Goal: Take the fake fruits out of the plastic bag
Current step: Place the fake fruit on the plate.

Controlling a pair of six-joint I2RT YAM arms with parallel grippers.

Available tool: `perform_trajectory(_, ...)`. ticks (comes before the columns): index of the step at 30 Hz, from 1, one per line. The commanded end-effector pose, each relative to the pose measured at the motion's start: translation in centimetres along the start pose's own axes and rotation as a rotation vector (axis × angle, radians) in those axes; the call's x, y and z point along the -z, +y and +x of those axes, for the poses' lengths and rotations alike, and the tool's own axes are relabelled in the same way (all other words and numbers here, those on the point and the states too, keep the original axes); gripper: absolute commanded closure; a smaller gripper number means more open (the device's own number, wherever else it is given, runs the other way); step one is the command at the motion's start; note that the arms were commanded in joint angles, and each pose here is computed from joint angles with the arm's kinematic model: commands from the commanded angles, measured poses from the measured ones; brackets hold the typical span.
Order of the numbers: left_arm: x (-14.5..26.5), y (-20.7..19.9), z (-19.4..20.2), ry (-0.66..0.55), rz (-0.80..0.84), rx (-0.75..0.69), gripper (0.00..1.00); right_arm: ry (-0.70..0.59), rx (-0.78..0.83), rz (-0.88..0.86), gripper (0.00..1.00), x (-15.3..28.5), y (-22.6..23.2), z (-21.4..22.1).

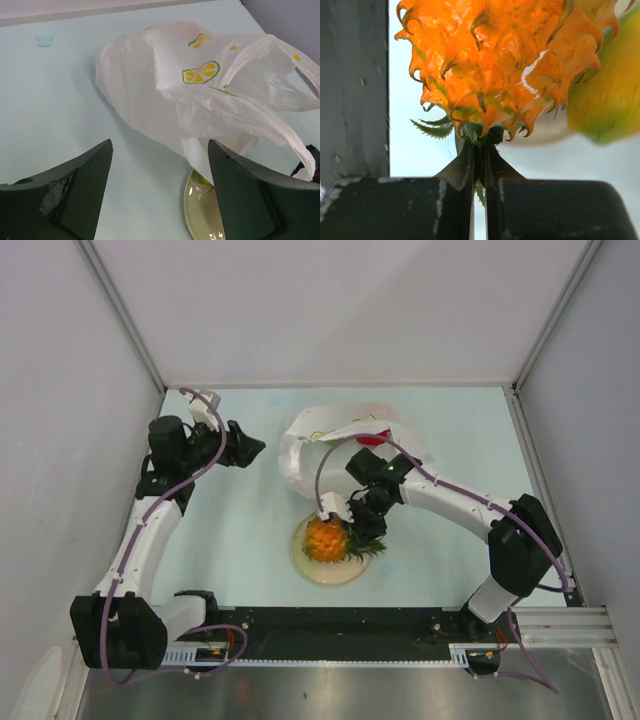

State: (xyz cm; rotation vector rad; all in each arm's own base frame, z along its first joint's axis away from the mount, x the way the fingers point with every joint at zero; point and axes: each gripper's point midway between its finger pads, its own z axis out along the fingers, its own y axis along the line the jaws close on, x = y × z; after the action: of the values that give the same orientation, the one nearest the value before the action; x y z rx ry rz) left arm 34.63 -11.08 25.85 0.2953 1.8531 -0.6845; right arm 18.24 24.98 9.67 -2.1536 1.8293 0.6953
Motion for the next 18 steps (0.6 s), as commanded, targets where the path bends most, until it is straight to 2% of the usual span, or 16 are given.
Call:
perform_trajectory(1, 0.4, -0.4, -1.4, -0.05, 0.018, -0.014, 0.18, -0.126, -0.072, 0.012, 1.0, -1.1, -1.4, -5.4)
perform_trajectory(8, 0.2, -0.3, -1.4, -0.05, 0.021, -0.003, 0.18, -0.202, -0.35, -0.046, 1.0, -2.6, -1.9, -8.1)
perform_trajectory(9, 0.1, -0.3, -1.2, -0.047, 0.021, 0.001, 0.18, -0.202, -0.429, -0.059, 1.0, -2.8, -1.7, -8.3)
perform_trajectory(13, -0.1, -0.3, -1.1, -0.043, 0.025, 0.015, 0.18, -0.201, -0.582, -0.102, 1.0, -3.5, -1.2, -8.6)
perform_trajectory(18, -0.2, -0.4, -1.2, -0.032, 0.034, 0.041, 0.18, -0.203, -0.635, -0.131, 0.99, -4.6, 0.0, -9.6)
